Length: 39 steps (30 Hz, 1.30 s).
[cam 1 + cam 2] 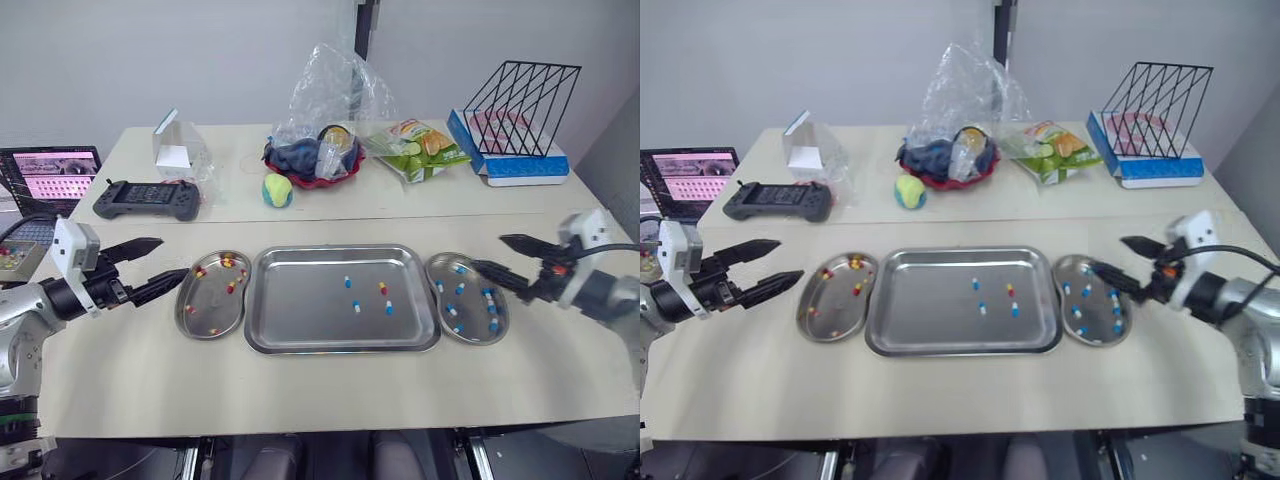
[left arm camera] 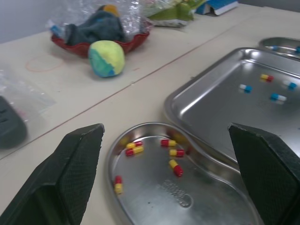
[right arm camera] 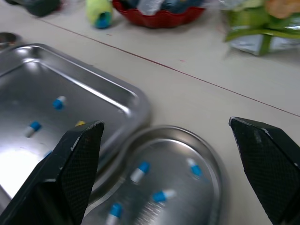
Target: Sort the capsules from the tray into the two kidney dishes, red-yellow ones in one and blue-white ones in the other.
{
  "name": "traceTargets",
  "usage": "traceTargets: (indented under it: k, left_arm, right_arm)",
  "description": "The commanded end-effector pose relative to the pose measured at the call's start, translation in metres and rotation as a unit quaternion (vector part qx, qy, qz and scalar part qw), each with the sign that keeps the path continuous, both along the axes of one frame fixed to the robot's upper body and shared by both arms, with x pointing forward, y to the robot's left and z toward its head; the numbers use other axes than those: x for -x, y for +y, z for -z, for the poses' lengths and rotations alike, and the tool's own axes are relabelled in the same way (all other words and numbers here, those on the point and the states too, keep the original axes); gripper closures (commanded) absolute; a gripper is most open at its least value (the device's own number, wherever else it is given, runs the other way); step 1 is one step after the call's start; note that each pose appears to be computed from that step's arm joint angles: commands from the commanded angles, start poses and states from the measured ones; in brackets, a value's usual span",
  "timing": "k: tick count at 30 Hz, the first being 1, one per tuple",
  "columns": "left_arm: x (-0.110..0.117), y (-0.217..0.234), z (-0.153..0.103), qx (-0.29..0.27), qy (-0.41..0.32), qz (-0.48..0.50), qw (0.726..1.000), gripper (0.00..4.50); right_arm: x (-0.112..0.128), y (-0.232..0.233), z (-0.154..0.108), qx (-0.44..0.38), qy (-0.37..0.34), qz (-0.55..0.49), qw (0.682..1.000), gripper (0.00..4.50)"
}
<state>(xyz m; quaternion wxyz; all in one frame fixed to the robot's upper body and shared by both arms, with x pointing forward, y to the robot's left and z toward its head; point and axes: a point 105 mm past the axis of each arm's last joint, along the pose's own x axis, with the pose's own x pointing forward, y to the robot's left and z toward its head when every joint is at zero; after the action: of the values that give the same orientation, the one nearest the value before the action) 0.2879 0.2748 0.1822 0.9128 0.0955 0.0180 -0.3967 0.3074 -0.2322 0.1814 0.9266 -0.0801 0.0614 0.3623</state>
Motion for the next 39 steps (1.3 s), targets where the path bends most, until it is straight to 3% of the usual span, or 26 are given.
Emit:
traceTargets:
  k: [1, 14, 27, 28, 39]
  left_arm:
    - [0.010, -0.013, -0.016, -0.016, -0.019, 0.041, 0.999, 0.04]
    - [0.019, -0.009, -0.018, -0.028, -0.028, 0.030, 0.999, 0.04]
    - [0.025, -0.012, -0.009, -0.066, -0.042, 0.016, 0.997, 0.04]
    - [0.024, -0.011, -0.010, -0.068, -0.044, 0.014, 0.997, 0.00]
    - [0.023, -0.011, -0.009, -0.067, -0.046, 0.021, 0.996, 0.00]
  right_arm:
    - [0.005, 0.044, -0.001, 0.015, -0.011, -0.053, 0.998, 0.00]
    - [0.010, 0.147, 0.047, 0.045, 0.007, -0.106, 0.993, 0.00]
    - [0.004, 0.168, 0.078, 0.056, 0.058, -0.063, 0.995, 0.00]
    - [0.004, 0.169, 0.079, 0.057, 0.062, -0.063, 0.994, 0.53]
    - [0.004, 0.161, 0.087, 0.077, 0.076, -0.055, 0.993, 4.28]
